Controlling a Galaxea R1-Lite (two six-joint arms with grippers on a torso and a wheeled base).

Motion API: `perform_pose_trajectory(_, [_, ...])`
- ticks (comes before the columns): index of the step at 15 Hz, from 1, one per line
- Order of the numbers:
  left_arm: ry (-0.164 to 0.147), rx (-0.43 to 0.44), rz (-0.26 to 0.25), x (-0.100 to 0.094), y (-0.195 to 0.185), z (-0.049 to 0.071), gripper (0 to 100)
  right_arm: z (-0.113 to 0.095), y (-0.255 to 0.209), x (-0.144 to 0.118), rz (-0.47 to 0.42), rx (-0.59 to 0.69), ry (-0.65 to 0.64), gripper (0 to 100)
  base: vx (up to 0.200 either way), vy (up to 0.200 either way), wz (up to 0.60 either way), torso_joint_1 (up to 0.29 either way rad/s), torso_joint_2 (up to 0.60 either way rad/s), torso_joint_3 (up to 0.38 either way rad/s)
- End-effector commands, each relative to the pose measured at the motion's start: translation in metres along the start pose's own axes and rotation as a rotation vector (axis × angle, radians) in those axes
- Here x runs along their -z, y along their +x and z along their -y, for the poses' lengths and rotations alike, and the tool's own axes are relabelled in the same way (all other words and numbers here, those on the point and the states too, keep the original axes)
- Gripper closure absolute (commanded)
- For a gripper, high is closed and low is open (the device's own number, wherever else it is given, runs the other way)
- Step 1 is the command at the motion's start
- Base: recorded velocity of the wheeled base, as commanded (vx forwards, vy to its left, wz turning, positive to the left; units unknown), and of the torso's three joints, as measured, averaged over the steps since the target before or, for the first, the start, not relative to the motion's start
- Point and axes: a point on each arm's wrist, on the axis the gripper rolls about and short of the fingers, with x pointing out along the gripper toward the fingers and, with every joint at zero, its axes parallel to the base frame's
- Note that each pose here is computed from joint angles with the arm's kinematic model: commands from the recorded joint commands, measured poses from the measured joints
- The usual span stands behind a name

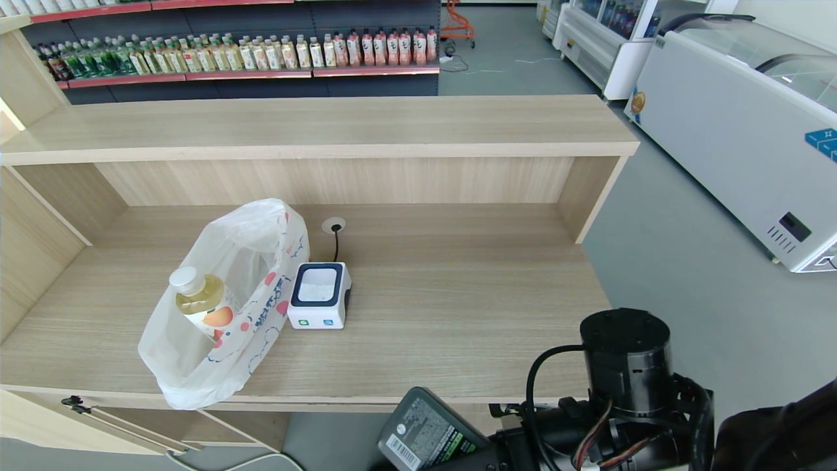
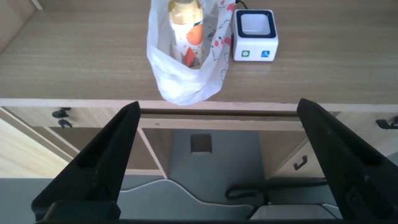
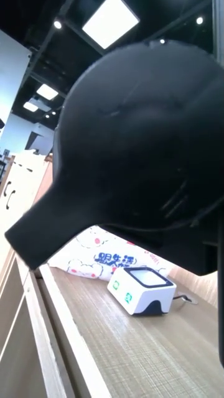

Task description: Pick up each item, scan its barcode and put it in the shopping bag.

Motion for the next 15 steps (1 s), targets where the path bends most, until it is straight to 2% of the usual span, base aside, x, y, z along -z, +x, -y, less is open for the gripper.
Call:
perform_pose_trajectory(1, [0.0,0.0,0.0,0.0,0.0,0.0,0,0.0009,-0.0003,0.0,0.0,0.002,-0.002,100,0.0,0.0,0.0,0.0,0.0,0.0])
perform_pose_trajectory(14, [0.0,0.0,0.0,0.0,0.0,0.0,0,0.0011,-0.0019,-0.0007,0.001,0.004,0.001,100,0.0,0.0,0.0,0.0,0.0,0.0])
perform_pose_trajectory(15, [0.0,0.0,0.0,0.0,0.0,0.0,0,0.0064,-0.0067,-0.0015,-0.004,0.01,0.038,100,0.0,0.0,0.0,0.0,0.0,0.0])
